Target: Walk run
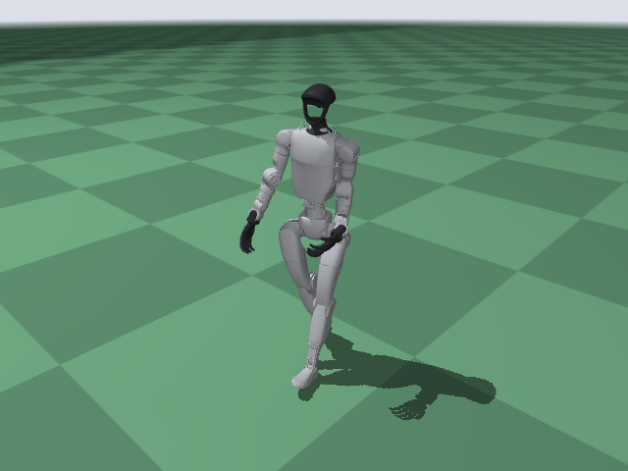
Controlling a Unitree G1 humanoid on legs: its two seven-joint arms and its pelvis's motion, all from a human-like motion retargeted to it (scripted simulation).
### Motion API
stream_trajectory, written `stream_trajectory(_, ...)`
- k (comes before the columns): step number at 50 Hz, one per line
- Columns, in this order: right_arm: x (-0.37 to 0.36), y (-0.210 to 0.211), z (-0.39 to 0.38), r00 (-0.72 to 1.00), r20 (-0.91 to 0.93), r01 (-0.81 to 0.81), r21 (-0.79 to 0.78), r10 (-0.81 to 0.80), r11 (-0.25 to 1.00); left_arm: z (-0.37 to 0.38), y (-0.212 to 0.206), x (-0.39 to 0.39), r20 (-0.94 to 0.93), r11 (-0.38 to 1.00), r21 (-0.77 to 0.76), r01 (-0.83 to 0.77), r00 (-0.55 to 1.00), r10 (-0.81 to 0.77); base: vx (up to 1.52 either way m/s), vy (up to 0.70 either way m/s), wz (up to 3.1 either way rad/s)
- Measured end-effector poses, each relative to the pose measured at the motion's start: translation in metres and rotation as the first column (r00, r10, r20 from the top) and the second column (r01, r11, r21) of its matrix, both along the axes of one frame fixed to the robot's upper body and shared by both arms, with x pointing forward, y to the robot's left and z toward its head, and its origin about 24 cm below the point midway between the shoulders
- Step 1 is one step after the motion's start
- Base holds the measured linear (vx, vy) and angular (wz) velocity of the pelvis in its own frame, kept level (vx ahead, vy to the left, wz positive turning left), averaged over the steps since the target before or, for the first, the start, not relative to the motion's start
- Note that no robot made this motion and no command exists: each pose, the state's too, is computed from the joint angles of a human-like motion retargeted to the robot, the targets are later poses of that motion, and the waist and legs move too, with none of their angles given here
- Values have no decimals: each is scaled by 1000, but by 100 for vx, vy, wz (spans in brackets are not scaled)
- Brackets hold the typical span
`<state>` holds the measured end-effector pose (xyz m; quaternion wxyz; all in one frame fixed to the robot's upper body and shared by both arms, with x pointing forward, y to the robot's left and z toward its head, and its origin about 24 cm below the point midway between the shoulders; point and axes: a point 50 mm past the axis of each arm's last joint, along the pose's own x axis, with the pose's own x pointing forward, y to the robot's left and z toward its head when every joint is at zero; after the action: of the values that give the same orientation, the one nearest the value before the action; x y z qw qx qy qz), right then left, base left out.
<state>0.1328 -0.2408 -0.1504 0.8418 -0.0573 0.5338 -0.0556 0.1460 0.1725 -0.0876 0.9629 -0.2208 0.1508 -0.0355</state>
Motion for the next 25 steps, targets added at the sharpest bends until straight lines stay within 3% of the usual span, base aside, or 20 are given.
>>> stream_trajectory(5,-77,27,-22,961,-276,56,129,-19,990,-2,2,-4,-16,1000,22,20,1000,-20,76,-17,-112)
stream_trajectory(10,-175,60,-24,792,-591,-13,238,155,971,-9,12,-24,-65,1000,16,5,998,-4,88,-15,-94)
stream_trajectory(18,-239,91,-13,642,-653,-113,438,402,892,-3,23,-12,-49,993,100,63,997,-58,63,-15,-102)
stream_trajectory(25,-247,94,-11,648,-653,-101,436,392,894,11,27,7,30,986,131,106,993,-110,56,-15,-22)
